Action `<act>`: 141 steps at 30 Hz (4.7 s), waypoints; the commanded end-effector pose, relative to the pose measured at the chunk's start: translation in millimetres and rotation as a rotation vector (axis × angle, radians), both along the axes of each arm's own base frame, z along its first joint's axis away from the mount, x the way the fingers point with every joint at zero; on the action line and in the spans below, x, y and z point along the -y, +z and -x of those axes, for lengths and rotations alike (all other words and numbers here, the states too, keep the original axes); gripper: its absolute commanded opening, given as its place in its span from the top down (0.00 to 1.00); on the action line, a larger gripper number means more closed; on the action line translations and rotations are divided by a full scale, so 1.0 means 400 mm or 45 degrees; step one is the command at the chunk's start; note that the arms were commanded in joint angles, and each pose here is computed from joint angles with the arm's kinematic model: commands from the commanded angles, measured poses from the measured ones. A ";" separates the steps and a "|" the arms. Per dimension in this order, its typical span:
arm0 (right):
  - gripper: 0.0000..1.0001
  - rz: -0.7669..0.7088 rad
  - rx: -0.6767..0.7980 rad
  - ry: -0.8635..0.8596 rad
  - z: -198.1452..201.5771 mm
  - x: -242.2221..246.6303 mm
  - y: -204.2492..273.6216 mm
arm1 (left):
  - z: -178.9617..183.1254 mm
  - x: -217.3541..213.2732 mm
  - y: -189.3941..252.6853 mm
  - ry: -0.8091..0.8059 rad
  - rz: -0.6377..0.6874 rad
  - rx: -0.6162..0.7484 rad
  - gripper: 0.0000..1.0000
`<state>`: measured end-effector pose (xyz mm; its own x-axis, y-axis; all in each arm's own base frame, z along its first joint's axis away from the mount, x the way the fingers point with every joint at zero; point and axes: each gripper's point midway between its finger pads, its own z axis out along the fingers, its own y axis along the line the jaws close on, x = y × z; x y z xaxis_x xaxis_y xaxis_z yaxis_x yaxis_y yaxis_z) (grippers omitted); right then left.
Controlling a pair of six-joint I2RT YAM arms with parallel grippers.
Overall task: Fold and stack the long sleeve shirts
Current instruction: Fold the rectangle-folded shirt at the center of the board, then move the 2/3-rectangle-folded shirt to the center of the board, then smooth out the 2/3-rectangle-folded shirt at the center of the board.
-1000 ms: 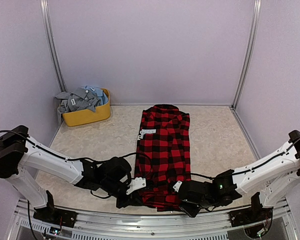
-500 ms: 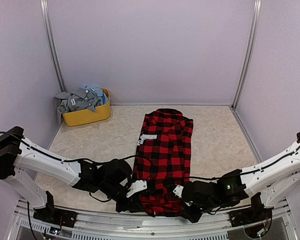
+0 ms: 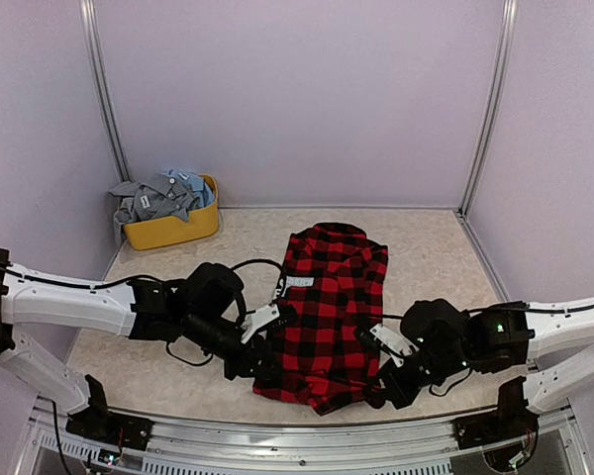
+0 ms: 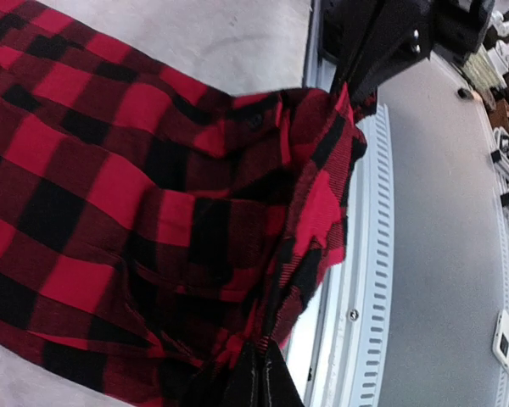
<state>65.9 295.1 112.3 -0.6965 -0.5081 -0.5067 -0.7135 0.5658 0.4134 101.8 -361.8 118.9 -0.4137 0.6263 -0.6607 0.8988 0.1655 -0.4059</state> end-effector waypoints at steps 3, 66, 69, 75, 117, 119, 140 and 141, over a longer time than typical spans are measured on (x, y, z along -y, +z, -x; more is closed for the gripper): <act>1.00 -0.023 0.012 -0.134 -0.130 0.013 0.074 | -0.180 0.013 0.112 0.122 0.133 0.024 1.00; 0.44 0.198 0.307 -0.541 -0.743 0.148 0.050 | -0.878 0.017 -0.079 0.897 -0.013 0.158 0.70; 0.42 0.165 0.340 -0.533 -0.707 0.130 0.067 | -0.863 -0.007 -0.051 0.942 0.024 0.188 0.68; 0.37 0.102 0.377 -0.568 -0.683 0.140 0.086 | -0.771 -0.024 0.041 0.940 0.181 0.244 0.64; 0.43 0.113 0.066 -0.324 -0.448 0.036 -0.178 | -0.392 0.048 -0.227 0.844 -0.061 0.134 0.65; 0.42 0.126 0.060 -0.291 -0.403 0.027 -0.171 | -0.346 0.052 -0.219 0.830 -0.063 0.131 0.65; 0.30 0.179 0.294 -0.472 -0.437 0.078 -0.036 | -0.372 -0.028 0.021 1.027 0.105 0.350 0.23; 0.30 0.206 0.285 -0.485 -0.444 0.081 -0.047 | -0.374 -0.032 0.011 1.018 0.105 0.299 0.23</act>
<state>222.8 276.6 102.8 -0.6914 -0.3425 -0.6362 -0.5959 0.7682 0.2341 247.7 -361.9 136.9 -0.4951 0.1455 -0.8566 0.6033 0.7670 -0.2184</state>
